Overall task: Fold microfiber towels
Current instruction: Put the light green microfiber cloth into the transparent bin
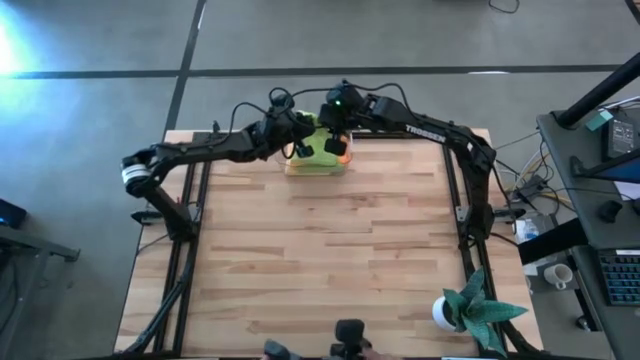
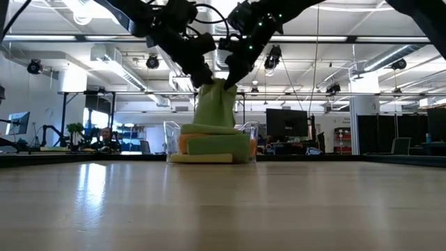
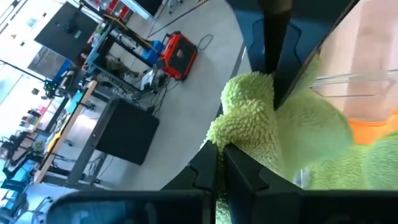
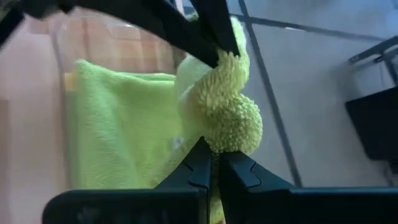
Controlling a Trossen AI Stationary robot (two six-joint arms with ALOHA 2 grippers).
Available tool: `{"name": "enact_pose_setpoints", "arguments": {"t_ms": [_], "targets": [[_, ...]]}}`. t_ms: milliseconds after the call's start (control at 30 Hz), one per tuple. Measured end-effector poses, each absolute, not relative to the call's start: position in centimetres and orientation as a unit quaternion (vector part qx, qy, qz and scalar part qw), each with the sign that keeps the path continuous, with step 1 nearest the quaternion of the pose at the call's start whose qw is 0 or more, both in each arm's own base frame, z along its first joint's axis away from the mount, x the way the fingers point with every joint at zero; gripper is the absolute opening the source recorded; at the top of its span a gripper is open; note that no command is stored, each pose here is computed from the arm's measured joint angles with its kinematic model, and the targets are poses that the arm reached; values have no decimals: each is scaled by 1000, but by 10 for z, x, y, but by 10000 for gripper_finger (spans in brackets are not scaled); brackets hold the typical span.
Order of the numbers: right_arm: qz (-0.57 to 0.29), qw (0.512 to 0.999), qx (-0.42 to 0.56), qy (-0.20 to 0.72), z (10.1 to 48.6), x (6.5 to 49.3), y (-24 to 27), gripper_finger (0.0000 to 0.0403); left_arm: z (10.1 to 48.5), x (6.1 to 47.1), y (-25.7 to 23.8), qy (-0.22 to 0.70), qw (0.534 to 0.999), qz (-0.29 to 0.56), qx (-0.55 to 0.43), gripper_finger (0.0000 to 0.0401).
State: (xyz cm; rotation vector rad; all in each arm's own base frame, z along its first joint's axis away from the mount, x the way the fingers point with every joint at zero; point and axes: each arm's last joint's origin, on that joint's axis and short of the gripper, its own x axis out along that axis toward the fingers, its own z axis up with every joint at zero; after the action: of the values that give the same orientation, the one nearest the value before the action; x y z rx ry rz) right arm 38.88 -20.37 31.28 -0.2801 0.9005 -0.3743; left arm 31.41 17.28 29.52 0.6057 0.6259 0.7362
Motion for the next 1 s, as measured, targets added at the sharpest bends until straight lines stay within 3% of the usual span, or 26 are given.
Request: {"name": "enact_pose_setpoints", "arguments": {"t_ms": [600, 767, 1000], "targets": [[-214, 857, -255, 394, 322, 398, -259, 9, 293, 300, 223, 310, 817, 405, 269, 1], [-194, 832, -314, 413, 316, 402, -274, 9, 296, 299, 232, 278, 828, 397, 282, 1], [-138, 792, -356, 476, 296, 404, -291, 9, 280, 299, 243, 317, 815, 387, 292, 1]]}}
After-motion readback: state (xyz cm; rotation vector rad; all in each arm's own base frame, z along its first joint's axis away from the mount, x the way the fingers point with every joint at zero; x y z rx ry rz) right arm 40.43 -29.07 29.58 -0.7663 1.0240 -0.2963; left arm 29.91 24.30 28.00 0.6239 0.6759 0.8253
